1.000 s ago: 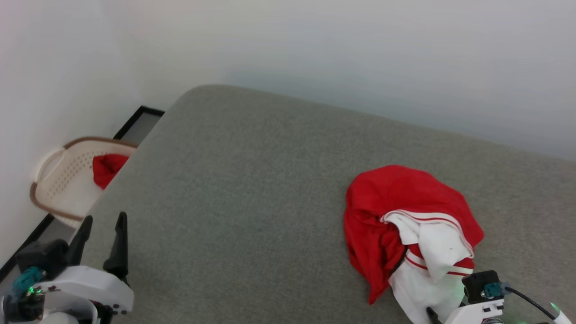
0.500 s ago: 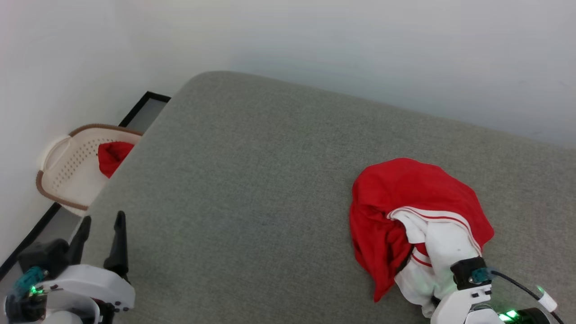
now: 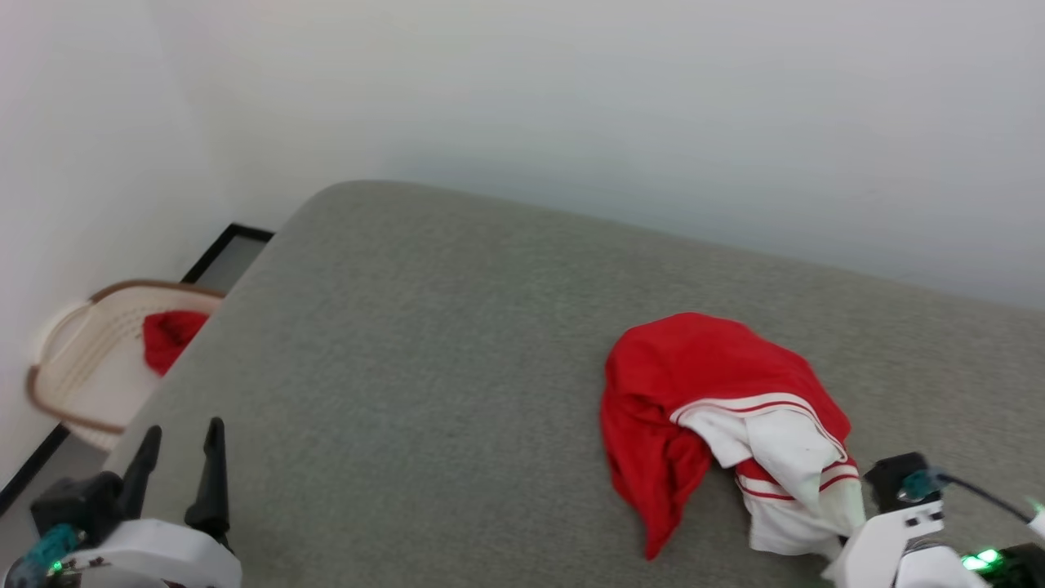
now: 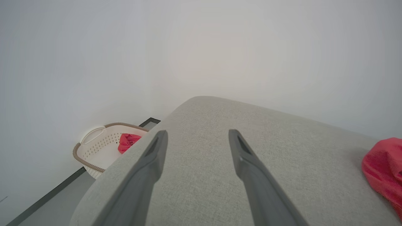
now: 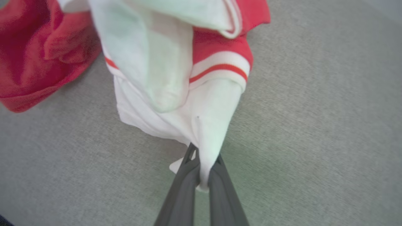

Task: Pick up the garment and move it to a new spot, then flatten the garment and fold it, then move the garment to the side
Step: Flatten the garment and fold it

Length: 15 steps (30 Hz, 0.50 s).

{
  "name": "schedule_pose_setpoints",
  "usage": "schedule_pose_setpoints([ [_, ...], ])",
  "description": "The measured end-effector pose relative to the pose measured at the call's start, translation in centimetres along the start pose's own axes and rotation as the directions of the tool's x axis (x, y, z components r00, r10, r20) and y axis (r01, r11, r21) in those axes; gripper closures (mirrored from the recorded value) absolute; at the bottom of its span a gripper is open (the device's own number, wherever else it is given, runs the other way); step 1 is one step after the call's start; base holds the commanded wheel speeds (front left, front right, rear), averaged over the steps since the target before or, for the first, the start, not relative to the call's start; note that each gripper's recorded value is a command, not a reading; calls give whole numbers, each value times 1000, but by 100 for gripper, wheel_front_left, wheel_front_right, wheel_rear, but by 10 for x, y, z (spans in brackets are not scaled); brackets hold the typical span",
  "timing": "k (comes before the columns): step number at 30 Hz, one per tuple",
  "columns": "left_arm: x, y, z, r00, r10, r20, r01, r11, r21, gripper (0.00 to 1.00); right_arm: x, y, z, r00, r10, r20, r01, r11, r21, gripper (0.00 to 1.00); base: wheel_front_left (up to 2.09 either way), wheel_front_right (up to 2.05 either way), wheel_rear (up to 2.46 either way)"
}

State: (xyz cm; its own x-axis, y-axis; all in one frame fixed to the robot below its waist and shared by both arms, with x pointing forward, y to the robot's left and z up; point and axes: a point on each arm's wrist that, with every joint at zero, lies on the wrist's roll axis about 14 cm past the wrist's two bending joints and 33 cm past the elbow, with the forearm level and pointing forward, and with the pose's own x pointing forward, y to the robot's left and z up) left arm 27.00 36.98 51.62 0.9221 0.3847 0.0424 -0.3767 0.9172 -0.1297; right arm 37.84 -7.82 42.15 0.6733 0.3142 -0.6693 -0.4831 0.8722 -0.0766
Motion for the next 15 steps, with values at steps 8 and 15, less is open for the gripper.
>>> schedule_pose_setpoints([
  [8,6,-33,-2,996,-84,14,84,996,-26,0,-28,-57,12,990,-133,50,131,991,41,100,0,0,0],
  [15,15,-67,-2,985,-169,22,170,985,-35,0,-54,-112,14,962,-263,71,257,963,85,100,0,0,0],
])
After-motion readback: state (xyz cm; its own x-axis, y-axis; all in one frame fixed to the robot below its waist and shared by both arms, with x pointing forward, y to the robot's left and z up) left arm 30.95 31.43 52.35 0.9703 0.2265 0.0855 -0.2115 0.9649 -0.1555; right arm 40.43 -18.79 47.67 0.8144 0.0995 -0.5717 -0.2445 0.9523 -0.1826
